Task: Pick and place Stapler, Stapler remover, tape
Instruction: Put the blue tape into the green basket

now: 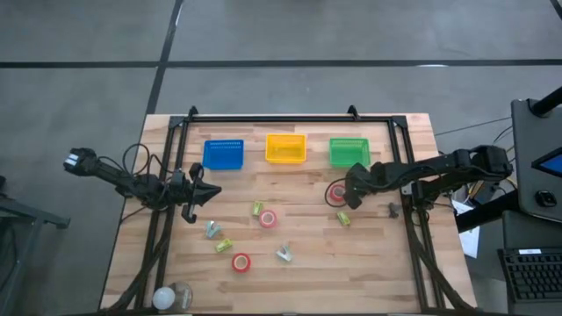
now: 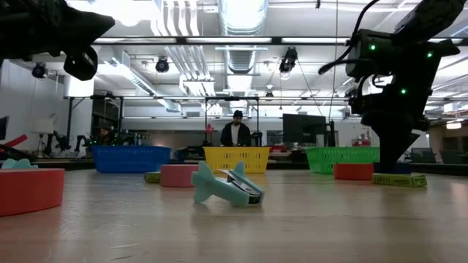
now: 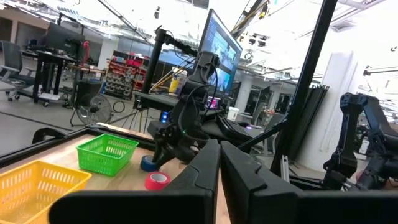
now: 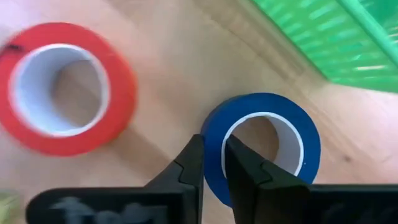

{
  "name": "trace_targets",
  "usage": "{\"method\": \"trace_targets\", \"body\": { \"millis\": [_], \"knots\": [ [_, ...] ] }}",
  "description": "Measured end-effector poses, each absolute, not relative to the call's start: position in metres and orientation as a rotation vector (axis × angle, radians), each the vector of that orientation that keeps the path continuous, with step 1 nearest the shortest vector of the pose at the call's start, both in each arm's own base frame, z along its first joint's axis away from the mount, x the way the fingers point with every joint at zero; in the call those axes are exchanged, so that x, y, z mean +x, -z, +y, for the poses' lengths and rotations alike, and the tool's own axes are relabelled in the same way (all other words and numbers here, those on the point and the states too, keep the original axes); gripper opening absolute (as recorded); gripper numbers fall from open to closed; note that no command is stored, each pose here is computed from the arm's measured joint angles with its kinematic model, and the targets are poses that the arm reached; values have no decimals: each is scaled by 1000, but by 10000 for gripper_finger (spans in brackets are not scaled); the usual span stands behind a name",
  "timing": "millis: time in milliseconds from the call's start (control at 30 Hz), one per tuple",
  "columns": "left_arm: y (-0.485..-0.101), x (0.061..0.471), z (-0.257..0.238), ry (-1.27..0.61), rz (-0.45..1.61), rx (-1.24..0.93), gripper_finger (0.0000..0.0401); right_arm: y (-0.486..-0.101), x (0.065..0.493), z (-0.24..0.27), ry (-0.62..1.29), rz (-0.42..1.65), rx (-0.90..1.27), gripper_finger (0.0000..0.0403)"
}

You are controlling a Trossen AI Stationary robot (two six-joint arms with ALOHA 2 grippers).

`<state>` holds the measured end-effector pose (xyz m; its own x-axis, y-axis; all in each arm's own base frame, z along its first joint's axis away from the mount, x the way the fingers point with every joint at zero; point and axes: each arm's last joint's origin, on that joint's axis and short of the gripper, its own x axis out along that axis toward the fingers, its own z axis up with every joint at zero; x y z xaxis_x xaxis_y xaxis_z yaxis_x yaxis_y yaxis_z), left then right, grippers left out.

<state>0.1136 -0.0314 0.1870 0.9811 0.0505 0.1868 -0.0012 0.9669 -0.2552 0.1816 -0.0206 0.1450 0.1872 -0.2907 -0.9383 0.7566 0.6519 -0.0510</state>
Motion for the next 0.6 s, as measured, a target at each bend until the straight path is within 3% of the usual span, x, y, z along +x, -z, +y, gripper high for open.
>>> {"method": "trace_targets", "body": {
  "millis": [333, 600],
  "knots": [
    [-187, 114, -31, -26, -193, -257, 21, -183, 194, -11, 668, 1002, 518, 45],
    [-187, 114, -31, -26, -194, -257, 21, -228, 212, -21, 685, 845, 376, 40]
  ]
}}
